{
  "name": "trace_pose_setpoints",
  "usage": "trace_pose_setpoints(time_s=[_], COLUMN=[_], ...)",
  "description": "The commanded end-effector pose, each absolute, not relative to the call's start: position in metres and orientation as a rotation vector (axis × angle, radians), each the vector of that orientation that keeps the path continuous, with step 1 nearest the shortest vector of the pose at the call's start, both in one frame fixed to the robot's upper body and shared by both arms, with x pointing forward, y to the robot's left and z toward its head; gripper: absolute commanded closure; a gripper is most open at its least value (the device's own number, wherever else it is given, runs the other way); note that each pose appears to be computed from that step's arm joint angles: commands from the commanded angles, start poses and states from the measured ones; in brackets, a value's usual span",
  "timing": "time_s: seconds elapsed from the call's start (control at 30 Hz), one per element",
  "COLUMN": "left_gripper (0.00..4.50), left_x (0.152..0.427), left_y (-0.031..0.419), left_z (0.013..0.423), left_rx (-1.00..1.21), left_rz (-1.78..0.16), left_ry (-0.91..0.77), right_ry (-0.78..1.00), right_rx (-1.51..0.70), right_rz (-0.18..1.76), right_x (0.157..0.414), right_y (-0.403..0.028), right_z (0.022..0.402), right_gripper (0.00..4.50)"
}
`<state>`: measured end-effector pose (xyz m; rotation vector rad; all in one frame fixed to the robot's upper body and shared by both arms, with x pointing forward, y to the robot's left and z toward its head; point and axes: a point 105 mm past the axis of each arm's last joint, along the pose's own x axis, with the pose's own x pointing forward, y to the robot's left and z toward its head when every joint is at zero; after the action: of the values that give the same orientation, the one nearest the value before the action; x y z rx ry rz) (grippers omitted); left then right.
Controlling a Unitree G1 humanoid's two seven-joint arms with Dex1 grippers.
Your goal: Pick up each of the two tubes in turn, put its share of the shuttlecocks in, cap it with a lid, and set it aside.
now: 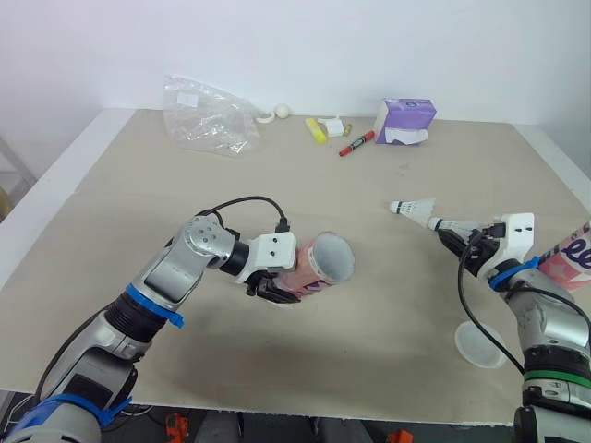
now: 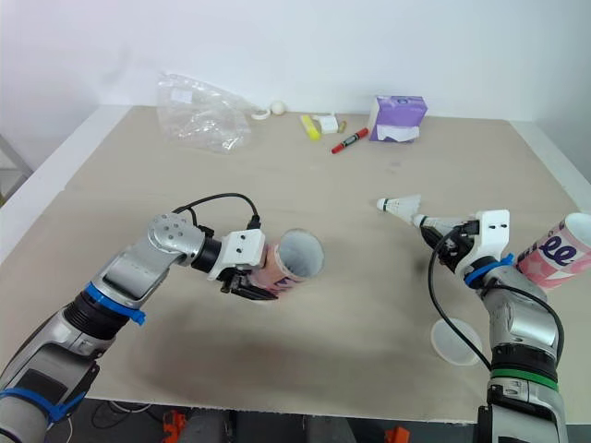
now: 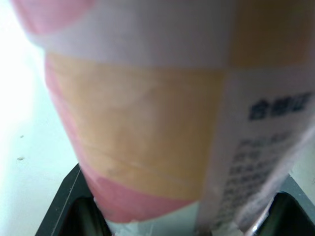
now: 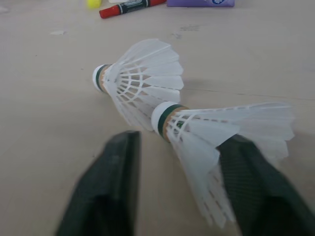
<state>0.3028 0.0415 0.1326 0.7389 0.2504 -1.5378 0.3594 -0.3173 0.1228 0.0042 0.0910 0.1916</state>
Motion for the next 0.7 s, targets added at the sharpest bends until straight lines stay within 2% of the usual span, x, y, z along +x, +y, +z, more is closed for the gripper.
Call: trace_pose_setpoints(time_s=[0.03, 0.13, 0.47, 0.7], left_gripper=[1.77, 1.77, 1.77, 1.77], left_x=[0.308, 0.308, 0.308, 0.309], left_y=[0.05, 0.05, 0.049, 0.049], left_z=[0.119, 0.119, 0.119, 0.119], left_rx=[0.74, 0.74, 0.739, 0.743], left_rz=[-1.476, -1.474, -1.475, -1.481], left_ry=[0.315, 0.314, 0.313, 0.314], right_ry=[0.055, 0.052, 0.001, -0.172], right_rx=[-0.025, -0.024, -0.072, -0.2], right_rz=[0.179, 0.179, 0.183, 0.171], right_x=[0.365, 0.365, 0.362, 0.337], right_y=[-0.323, -0.324, -0.321, -0.301], right_z=[0.133, 0.132, 0.146, 0.208], right_gripper=[3.18, 4.48, 4.48, 4.48])
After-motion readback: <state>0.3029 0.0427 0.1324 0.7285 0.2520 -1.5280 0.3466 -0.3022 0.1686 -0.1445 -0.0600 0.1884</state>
